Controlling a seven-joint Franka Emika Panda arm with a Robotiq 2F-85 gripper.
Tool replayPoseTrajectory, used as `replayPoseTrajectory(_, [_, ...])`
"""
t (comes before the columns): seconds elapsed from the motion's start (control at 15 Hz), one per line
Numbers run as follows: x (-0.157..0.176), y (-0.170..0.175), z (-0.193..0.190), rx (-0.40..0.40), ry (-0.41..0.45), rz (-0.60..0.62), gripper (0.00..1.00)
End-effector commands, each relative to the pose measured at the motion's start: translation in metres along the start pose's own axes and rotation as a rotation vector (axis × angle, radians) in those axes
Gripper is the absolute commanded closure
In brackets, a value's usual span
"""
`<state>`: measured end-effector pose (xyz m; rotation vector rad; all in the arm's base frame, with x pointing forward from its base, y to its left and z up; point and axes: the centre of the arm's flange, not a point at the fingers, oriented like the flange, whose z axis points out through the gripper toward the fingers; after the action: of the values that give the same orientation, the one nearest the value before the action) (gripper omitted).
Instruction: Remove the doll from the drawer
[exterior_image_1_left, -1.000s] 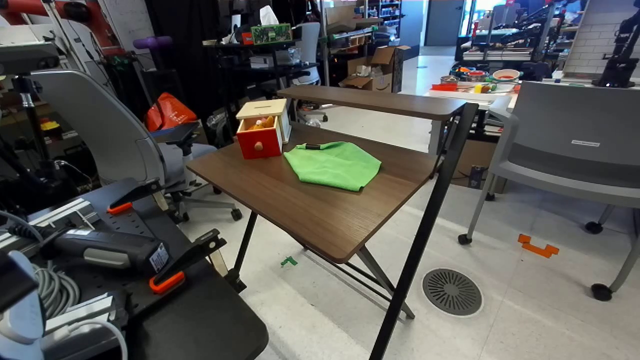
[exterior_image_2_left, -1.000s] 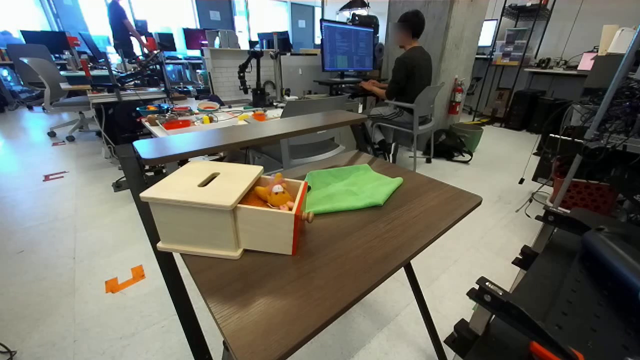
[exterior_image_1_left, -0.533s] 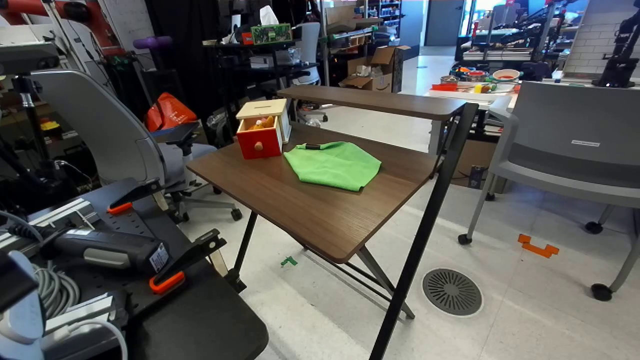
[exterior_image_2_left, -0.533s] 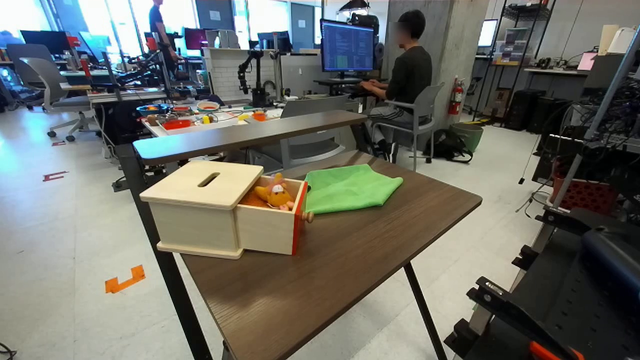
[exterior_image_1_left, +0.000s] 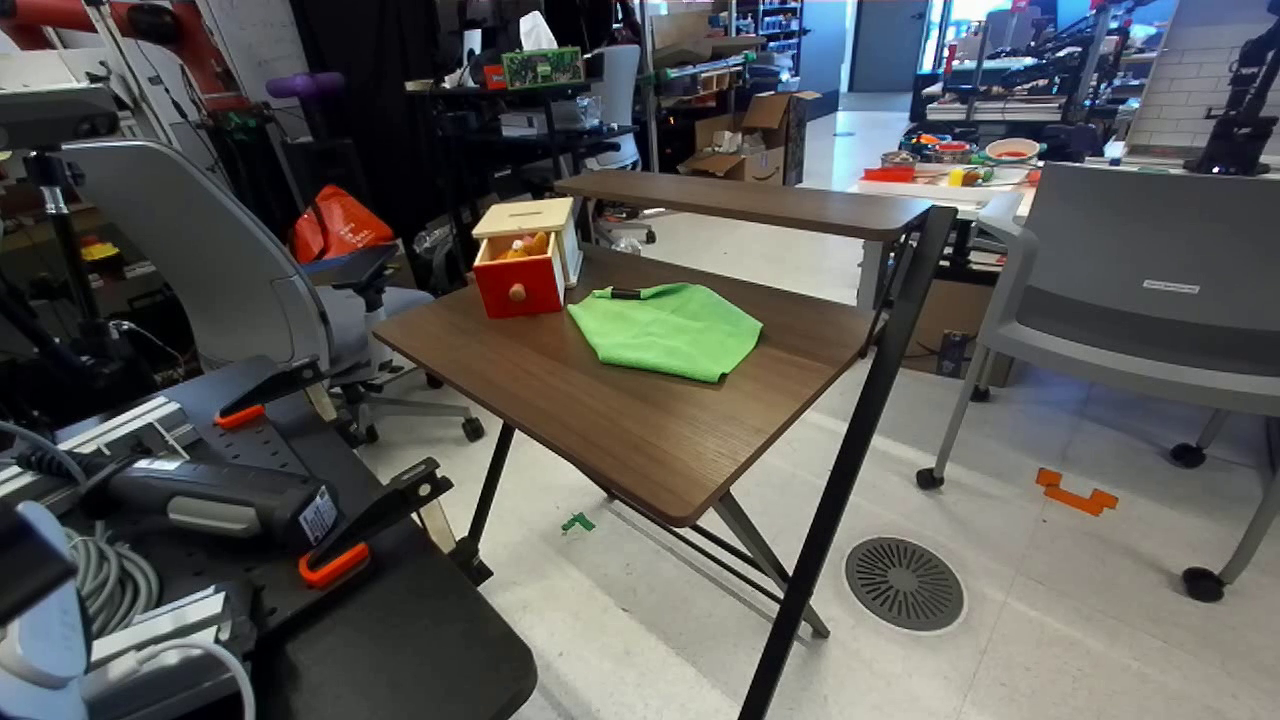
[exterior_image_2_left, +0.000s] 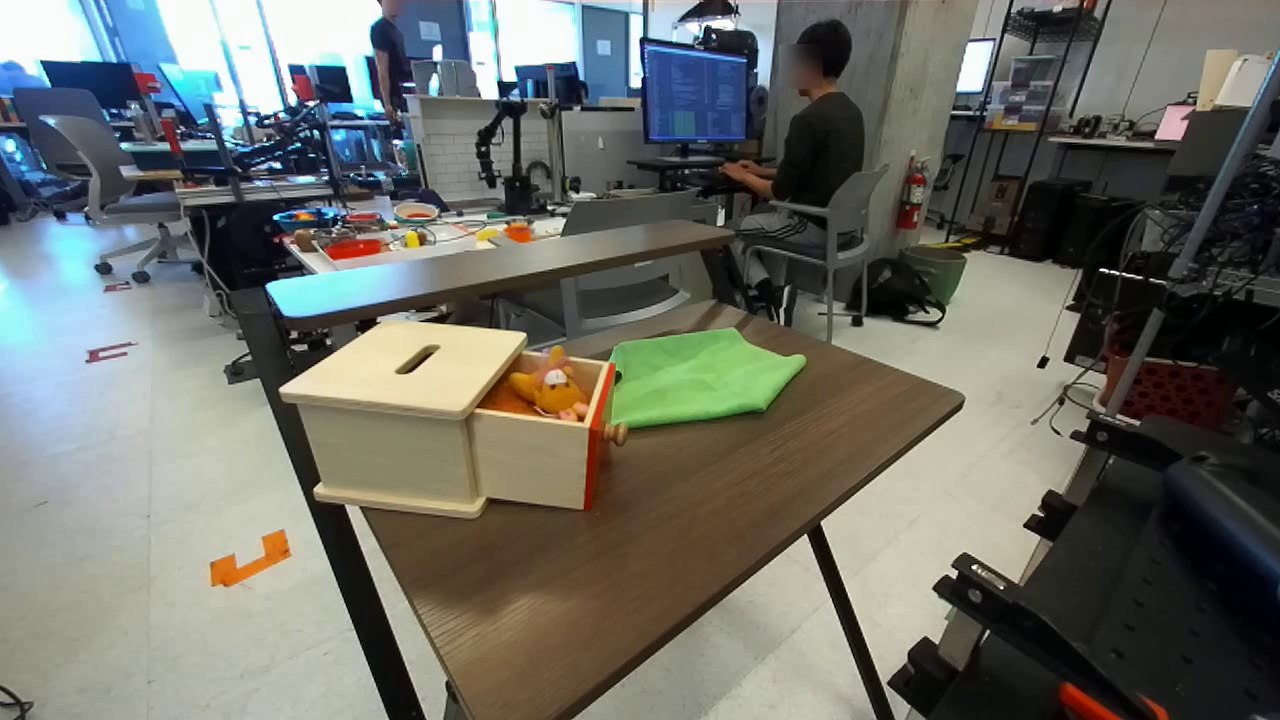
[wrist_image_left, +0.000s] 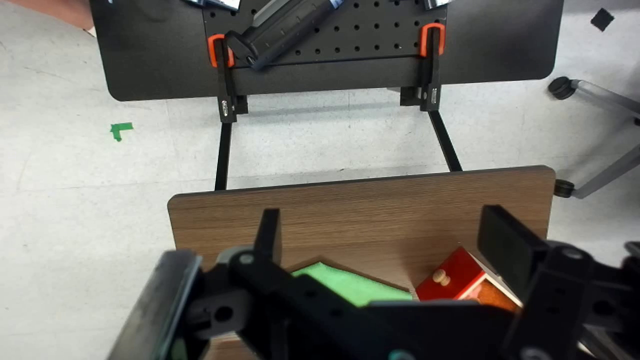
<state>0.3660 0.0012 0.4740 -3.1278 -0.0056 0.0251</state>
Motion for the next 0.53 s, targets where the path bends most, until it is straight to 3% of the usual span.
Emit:
replayPoseTrajectory(0.0, [0.0, 0.0, 0.0, 0.0, 0.0, 0.0, 0.0])
replayPoseTrajectory(0.2, [0.0, 0.0, 0.0, 0.0, 0.0, 0.0, 0.0])
replayPoseTrajectory(0.47, [0.03, -0.003, 0.032, -0.023, 0.024, 0.021, 0.0])
